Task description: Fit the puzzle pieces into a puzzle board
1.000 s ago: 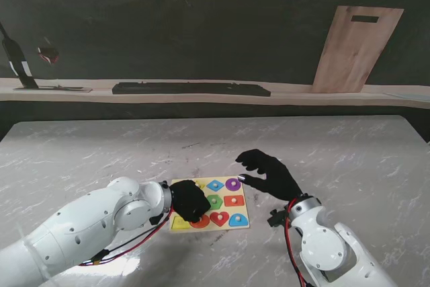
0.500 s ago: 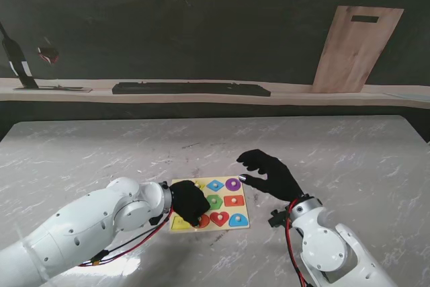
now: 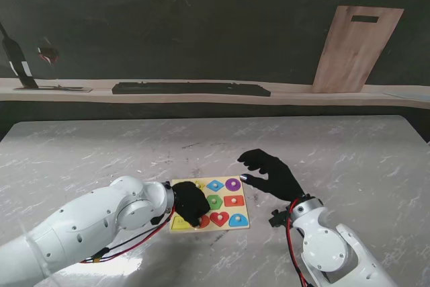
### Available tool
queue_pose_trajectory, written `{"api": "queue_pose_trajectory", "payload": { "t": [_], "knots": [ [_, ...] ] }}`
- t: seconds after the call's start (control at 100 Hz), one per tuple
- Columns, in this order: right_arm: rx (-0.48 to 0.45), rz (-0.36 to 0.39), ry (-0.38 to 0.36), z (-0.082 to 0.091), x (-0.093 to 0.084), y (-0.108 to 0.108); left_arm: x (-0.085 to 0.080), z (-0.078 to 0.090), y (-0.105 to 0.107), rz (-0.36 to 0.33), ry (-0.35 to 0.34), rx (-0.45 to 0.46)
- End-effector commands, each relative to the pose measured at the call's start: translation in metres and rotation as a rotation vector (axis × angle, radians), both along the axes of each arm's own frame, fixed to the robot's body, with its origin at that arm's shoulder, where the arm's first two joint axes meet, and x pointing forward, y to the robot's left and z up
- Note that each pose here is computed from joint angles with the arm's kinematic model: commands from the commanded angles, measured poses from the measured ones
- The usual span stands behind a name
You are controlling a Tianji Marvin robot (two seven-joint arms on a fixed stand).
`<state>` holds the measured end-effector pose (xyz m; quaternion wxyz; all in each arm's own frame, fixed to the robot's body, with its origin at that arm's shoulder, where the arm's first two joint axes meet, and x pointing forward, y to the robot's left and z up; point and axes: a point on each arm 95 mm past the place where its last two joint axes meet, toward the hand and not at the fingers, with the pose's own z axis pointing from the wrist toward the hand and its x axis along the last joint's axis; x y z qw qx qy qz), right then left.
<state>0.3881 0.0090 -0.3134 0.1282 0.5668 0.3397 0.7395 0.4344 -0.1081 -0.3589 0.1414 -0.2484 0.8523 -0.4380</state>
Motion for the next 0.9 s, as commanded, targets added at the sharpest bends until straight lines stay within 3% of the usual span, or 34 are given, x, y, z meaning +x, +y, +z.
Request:
{"api": "queue_pose_trajectory", "payload": {
  "t": [0.0,0.26,0.55,0.89],
  "knots": [
    [0.007,0.006,-0.004,-0.0001,-0.0029,0.0031,-0.0014,-0.0042,0.0027,0.004,0.016,0.015],
    [0.008,0.005,-0.005,0.0,-0.003,0.0027,-0.003,-0.0052,0.0007,0.022,0.021,0.028],
    [0.01,0.003,-0.006,-0.0002,-0.0028,0.0024,-0.0043,-0.0066,0.0006,0.043,-0.046,0.042],
    [0.012,-0.001,-0.008,-0.0002,-0.0032,0.0019,-0.0047,-0.0063,0.0022,0.067,-0.066,0.028]
  ]
}}
